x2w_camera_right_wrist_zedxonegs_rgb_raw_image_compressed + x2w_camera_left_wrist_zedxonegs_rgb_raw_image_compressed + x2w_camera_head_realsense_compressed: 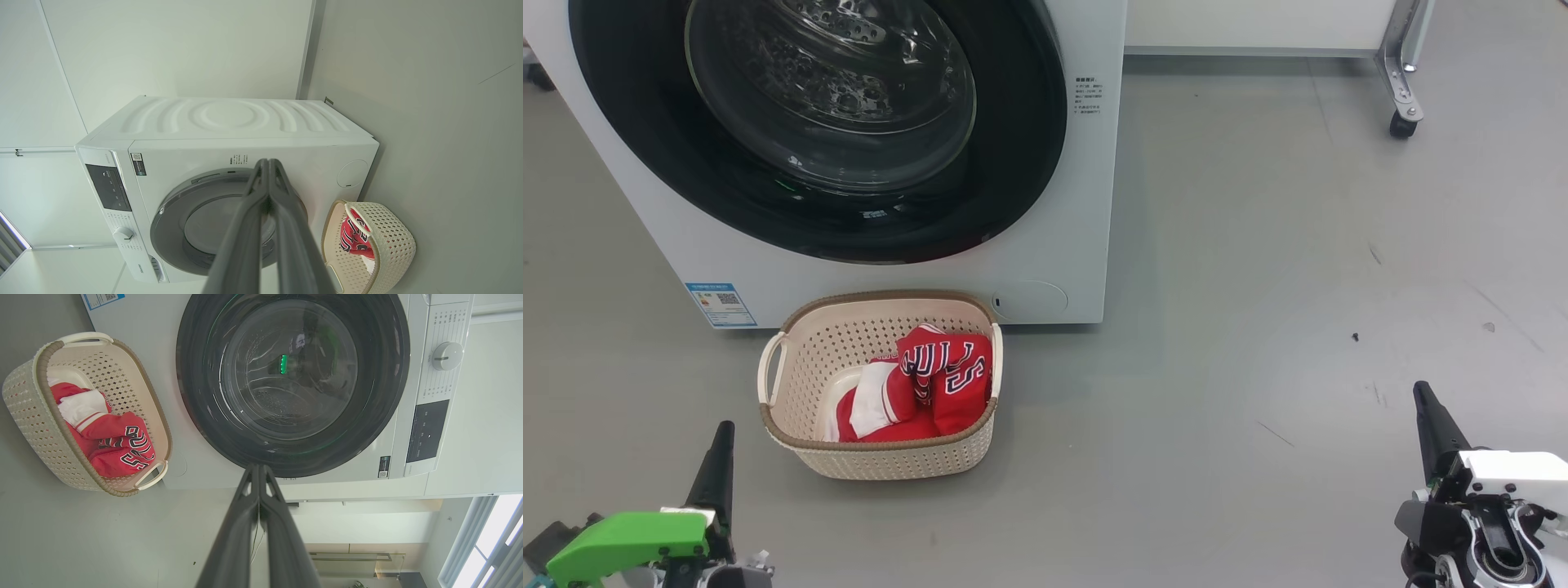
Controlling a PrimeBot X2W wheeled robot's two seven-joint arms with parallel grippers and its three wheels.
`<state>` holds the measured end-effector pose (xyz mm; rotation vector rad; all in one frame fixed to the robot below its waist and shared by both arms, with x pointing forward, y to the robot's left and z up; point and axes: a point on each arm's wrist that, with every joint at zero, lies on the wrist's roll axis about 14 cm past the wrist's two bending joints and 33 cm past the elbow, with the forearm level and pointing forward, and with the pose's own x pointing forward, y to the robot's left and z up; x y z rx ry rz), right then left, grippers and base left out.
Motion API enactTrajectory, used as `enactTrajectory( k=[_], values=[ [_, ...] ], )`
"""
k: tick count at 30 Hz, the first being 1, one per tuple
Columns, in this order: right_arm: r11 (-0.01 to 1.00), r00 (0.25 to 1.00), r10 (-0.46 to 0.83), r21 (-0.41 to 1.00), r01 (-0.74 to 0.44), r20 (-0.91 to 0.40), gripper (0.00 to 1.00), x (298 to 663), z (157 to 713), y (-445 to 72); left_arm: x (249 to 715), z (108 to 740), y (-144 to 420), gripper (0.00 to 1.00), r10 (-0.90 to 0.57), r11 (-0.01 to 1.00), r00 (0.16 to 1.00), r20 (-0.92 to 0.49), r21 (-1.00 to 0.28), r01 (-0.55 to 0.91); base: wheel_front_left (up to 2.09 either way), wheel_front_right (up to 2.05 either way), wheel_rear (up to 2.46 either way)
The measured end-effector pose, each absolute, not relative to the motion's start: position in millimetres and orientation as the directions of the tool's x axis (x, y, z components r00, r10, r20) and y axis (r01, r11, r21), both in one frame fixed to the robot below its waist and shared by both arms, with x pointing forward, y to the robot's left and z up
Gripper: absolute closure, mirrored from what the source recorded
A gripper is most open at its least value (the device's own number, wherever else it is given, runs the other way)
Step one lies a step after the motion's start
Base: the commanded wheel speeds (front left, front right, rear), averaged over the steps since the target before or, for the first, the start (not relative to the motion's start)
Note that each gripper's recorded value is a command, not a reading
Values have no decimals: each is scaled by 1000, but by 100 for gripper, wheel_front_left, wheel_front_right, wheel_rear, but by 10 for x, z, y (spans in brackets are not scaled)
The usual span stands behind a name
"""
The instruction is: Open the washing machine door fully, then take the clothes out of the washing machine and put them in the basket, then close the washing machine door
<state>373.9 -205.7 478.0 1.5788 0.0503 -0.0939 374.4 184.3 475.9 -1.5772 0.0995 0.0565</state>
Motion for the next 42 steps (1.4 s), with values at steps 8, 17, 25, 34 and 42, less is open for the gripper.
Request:
enactTrajectory(
  k=[8, 17, 25, 34, 42],
  values=[
    [-11, 995, -27, 996, 91, -92, 100, 3739, 4780, -2057, 3744, 4759, 1845, 100, -27, -7, 995, -99, -995, -99, 0, 0, 0],
    [-11, 995, -27, 996, 92, -92, 100, 3739, 4780, -2058, 3744, 4759, 1848, 100, -26, -7, 995, -99, -995, -99, 0, 0, 0],
    [-11, 995, -27, 996, 92, -92, 100, 3739, 4780, -2058, 3744, 4760, 1850, 100, -26, -7, 995, -99, -995, -99, 0, 0, 0],
    [-11, 995, -27, 996, 92, -92, 100, 3739, 4780, -2058, 3744, 4760, 1851, 100, -25, -7, 995, -98, -995, -99, 0, 0, 0],
    [-11, 995, -27, 996, 92, -92, 100, 3739, 4780, -2058, 3744, 4760, 1849, 100, -28, -7, 995, -98, -995, -99, 0, 0, 0]
  ],
)
